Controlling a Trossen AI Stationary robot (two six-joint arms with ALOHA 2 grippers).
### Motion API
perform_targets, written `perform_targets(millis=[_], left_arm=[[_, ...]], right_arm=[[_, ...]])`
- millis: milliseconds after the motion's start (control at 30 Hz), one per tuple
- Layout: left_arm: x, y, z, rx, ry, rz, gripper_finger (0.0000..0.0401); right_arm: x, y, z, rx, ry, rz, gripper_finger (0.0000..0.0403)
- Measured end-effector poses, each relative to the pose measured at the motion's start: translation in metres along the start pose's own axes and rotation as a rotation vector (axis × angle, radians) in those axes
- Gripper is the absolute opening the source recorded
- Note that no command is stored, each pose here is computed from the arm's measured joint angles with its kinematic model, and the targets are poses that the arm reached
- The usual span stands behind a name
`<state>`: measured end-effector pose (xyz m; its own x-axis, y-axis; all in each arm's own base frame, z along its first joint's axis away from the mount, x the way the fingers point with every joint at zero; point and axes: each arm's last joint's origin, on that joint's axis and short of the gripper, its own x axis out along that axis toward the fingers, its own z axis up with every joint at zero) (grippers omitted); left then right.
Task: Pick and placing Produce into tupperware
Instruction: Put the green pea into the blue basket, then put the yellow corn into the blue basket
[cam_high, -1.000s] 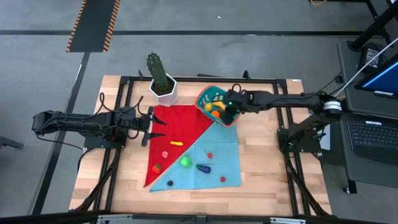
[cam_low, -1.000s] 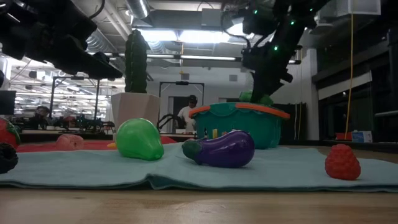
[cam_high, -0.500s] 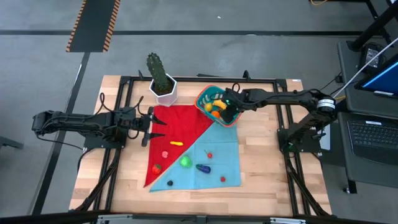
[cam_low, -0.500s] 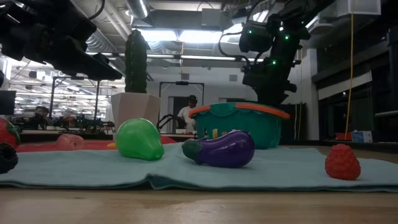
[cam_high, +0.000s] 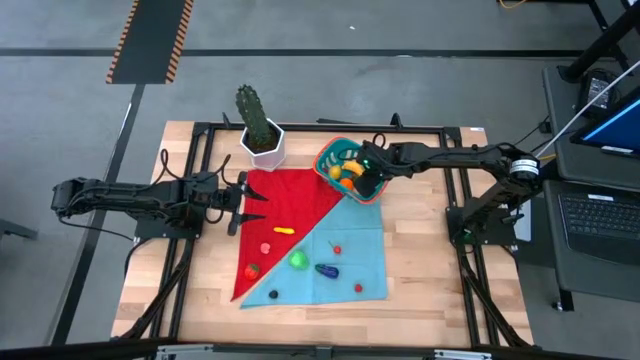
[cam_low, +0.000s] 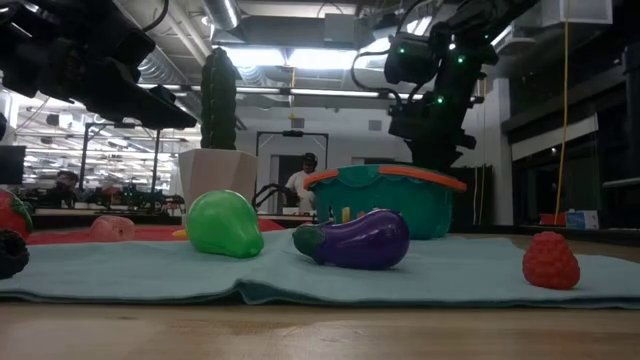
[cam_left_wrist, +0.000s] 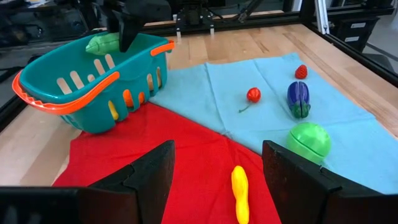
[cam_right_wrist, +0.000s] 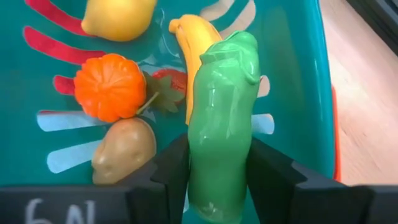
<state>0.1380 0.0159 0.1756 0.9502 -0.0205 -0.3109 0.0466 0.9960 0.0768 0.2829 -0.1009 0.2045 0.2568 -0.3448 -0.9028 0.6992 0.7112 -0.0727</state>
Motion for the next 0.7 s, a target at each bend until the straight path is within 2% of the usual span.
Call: perform_targets(millis=[300,700], left_arm=[[0.0,0.0,0.0,0.0,0.0,0.0,0.0231],[0.0,0.0001,0.0006,0.011,-0.006,0.001,0.0231]], right_arm=[[0.0,0.0007,0.0016,0.027,-0.016,0.007,0.0148],[-0.0082,-0.0006,0.004,-0.015,-0.058,0.022,0.0149]])
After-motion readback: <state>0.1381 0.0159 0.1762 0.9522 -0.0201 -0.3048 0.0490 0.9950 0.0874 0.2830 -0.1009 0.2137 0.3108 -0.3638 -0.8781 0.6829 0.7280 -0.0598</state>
